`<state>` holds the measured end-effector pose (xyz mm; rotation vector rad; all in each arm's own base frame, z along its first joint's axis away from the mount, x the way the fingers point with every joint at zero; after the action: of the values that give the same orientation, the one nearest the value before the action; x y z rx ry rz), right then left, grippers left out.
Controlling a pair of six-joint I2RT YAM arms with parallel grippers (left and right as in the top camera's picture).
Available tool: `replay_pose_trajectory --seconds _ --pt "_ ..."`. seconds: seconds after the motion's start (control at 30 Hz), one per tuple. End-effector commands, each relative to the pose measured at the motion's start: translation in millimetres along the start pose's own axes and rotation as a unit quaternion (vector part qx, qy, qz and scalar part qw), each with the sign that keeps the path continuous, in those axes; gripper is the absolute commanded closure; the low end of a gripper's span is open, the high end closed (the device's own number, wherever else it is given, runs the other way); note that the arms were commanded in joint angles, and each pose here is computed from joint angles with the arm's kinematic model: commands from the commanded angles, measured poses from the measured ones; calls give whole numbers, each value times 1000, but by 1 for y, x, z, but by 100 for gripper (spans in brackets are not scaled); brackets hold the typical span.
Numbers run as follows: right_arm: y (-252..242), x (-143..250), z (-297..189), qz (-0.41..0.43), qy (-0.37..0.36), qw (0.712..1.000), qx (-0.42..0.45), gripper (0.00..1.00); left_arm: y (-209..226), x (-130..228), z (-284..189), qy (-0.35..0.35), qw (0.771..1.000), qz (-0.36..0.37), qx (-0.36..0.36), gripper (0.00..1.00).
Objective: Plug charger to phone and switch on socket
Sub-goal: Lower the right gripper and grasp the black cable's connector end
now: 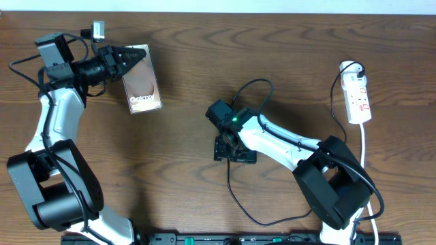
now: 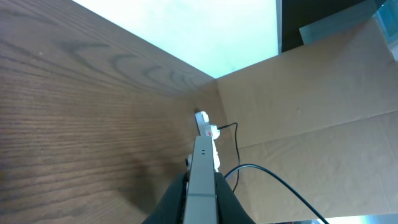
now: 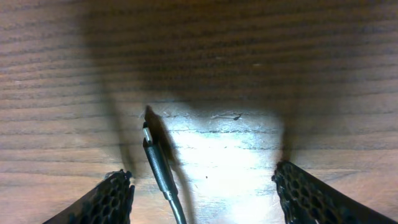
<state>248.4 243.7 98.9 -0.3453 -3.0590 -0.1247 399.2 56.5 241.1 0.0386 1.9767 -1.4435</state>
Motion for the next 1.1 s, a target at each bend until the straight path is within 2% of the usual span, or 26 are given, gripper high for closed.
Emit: replay_pose_trajectory --seconds 0.0,0.47,1.07 --pt "-3 -1 13 13 17 1000 14 30 -12 -2 -4 3 1000 14 18 93" --pt "10 0 5 -88 2 996 7 30 -11 -3 -4 -2 1000 14 8 93" --pt "4 -1 4 -92 -13 995 38 35 -11 -3 -4 -2 1000 14 8 93"
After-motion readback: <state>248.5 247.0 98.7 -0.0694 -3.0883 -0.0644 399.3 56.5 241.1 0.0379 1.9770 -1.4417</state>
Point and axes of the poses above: each gripper's point midway between its finger pads, its own z axis out along the fingers, its own y axis along the line the jaws close on, x = y × z, the point moved 10 cm from there along -z, back along the fingers, and after that the axes turned 7 degrees about z, right-handed, at the moved point
